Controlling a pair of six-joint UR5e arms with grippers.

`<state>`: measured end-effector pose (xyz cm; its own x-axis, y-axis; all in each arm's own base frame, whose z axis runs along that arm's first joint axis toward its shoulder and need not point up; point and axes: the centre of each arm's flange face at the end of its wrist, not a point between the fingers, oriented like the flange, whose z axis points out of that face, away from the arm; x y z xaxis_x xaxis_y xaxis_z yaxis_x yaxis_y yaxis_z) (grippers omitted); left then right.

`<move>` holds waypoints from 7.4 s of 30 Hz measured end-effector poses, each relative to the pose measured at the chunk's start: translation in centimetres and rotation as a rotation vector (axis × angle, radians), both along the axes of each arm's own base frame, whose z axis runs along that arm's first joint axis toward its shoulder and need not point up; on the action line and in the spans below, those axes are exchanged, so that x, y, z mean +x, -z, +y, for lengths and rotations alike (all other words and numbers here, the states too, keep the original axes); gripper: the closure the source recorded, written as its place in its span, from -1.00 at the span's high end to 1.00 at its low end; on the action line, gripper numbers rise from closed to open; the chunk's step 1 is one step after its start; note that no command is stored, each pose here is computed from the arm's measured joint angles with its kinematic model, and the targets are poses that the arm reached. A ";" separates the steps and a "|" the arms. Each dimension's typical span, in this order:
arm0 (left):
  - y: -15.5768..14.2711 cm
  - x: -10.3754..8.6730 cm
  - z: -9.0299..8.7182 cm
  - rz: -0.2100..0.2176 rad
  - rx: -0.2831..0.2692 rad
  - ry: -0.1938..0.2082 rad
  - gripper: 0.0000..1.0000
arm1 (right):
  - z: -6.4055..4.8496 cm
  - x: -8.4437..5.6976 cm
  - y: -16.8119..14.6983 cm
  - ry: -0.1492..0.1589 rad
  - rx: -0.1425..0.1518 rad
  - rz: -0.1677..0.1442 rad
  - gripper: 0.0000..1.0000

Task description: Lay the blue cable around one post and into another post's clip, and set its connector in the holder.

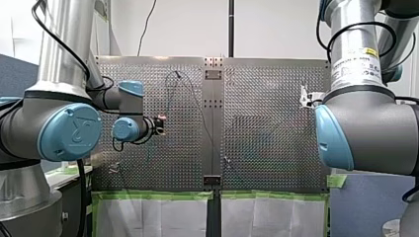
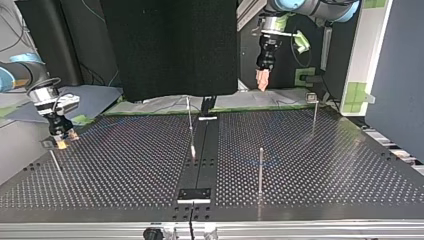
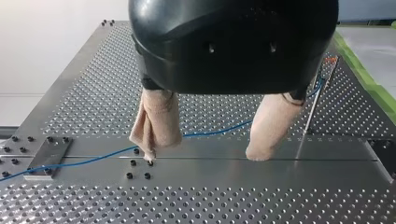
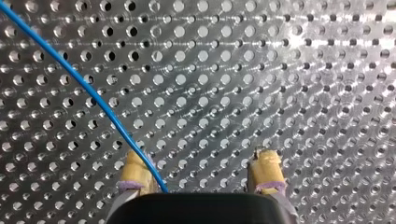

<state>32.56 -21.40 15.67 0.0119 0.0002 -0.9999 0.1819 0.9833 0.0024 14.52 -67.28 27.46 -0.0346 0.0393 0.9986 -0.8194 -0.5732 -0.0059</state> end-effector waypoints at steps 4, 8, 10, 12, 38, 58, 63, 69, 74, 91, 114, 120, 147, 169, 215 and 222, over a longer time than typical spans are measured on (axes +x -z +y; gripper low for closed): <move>0.0 0.0 0.1 0.000 0.001 -0.002 1.00 | 0.1 0.2 0.1 -0.002 0.007 0.001 1.00; 0.0 0.1 0.1 0.000 0.001 -0.004 1.00 | 0.3 0.3 0.5 0.003 0.018 0.001 1.00; 0.0 0.1 0.2 0.000 0.001 -0.005 1.00 | 0.4 0.4 0.7 0.004 0.023 0.002 1.00; 0.0 0.1 0.2 0.000 0.001 -0.006 1.00 | 0.5 0.5 0.9 0.006 0.028 0.005 1.00; 0.0 0.2 0.3 0.000 0.002 -0.005 1.00 | 2.1 3.2 2.0 0.061 0.060 0.151 1.00; 0.1 0.3 0.6 0.003 0.001 -0.012 1.00 | 3.3 5.0 2.3 0.089 0.097 0.228 1.00; 0.1 0.4 0.6 0.002 0.002 -0.013 1.00 | 3.6 5.3 2.2 0.084 0.096 0.236 1.00; 0.1 0.5 0.8 0.003 0.001 -0.015 1.00 | 5.2 5.9 0.7 0.086 0.073 0.225 1.00; 0.0 0.5 0.8 0.001 -0.003 -0.007 1.00 | 7.0 6.6 -0.8 0.082 0.037 0.192 1.00; 0.0 0.5 0.7 0.001 -0.043 0.003 1.00 | 13.1 12.2 1.7 0.030 -0.005 0.163 1.00; -0.1 0.3 1.1 -0.003 -0.189 -0.072 1.00 | 20.3 22.2 5.8 0.030 -0.001 0.153 1.00; 0.0 0.2 1.0 0.000 -0.192 -0.071 1.00 | 21.8 24.8 8.9 0.028 0.019 0.181 1.00; 0.8 -1.0 1.1 0.028 -0.182 -0.074 1.00 | 32.0 33.9 11.5 0.014 0.015 0.201 1.00; 0.9 -1.2 1.1 0.034 -0.172 -0.077 1.00 | 42.0 38.1 12.8 -0.054 0.029 0.190 1.00; 0.9 -1.2 1.4 0.037 -0.194 -0.096 1.00 | 39.7 37.0 13.2 -0.016 0.035 0.189 1.00; 0.9 -1.2 1.4 0.037 -0.194 -0.096 1.00 | 39.7 37.0 13.2 -0.016 0.035 0.189 1.00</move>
